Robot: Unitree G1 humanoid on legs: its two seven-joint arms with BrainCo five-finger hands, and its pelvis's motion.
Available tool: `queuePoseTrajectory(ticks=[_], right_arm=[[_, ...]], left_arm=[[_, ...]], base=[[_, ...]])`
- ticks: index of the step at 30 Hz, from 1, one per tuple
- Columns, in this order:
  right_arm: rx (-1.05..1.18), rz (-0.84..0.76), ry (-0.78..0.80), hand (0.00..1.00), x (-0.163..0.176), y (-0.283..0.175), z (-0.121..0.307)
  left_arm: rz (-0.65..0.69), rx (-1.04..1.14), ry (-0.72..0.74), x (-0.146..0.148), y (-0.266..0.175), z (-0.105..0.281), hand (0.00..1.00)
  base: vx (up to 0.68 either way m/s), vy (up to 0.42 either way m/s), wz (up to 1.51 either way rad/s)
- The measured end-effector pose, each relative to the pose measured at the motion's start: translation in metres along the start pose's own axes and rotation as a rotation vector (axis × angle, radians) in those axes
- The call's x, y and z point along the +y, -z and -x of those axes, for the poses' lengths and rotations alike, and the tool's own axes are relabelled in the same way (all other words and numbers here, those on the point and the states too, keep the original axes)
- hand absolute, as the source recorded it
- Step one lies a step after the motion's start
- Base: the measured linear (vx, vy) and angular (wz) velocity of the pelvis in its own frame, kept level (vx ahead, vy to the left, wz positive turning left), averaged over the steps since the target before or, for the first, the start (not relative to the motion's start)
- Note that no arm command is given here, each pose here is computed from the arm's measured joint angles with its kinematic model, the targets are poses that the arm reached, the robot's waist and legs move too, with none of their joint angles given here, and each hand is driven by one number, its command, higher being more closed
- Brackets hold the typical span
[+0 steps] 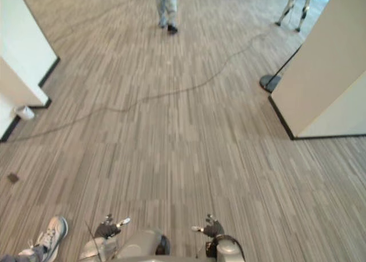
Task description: Organize washtable
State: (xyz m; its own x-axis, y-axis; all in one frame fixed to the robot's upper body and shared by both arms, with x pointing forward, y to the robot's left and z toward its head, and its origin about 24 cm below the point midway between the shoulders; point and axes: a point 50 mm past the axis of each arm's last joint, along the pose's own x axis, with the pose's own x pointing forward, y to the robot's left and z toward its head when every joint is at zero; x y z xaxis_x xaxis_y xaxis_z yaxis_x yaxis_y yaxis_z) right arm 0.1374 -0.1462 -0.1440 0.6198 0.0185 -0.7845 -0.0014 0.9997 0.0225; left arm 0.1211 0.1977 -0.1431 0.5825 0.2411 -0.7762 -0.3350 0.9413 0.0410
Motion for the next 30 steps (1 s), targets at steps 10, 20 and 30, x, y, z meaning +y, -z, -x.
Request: queuePoseTrajectory(ticks=[10, 20, 30], right_arm=[[-0.06, 0.027, 0.035, 0.0, -0.016, -0.02, -0.004], [0.021, 0.017, -0.016, 0.0, 0.009, -0.011, -0.009], [0.047, 0.003, -0.001, 0.0, 0.006, 0.0, -0.006]], left_arm=[[0.068, 0.108, 0.016, -0.02, 0.025, 0.006, 0.0], [0.055, -0.037, 0.025, -0.016, -0.004, 0.003, 0.0], [-0.019, -0.024, 0.053, -0.012, -0.007, -0.002, 0.0]], base=[[0.82, -0.049, 0.62], [0.72, 0.035, -0.28], [0.65, 0.292, -0.18]])
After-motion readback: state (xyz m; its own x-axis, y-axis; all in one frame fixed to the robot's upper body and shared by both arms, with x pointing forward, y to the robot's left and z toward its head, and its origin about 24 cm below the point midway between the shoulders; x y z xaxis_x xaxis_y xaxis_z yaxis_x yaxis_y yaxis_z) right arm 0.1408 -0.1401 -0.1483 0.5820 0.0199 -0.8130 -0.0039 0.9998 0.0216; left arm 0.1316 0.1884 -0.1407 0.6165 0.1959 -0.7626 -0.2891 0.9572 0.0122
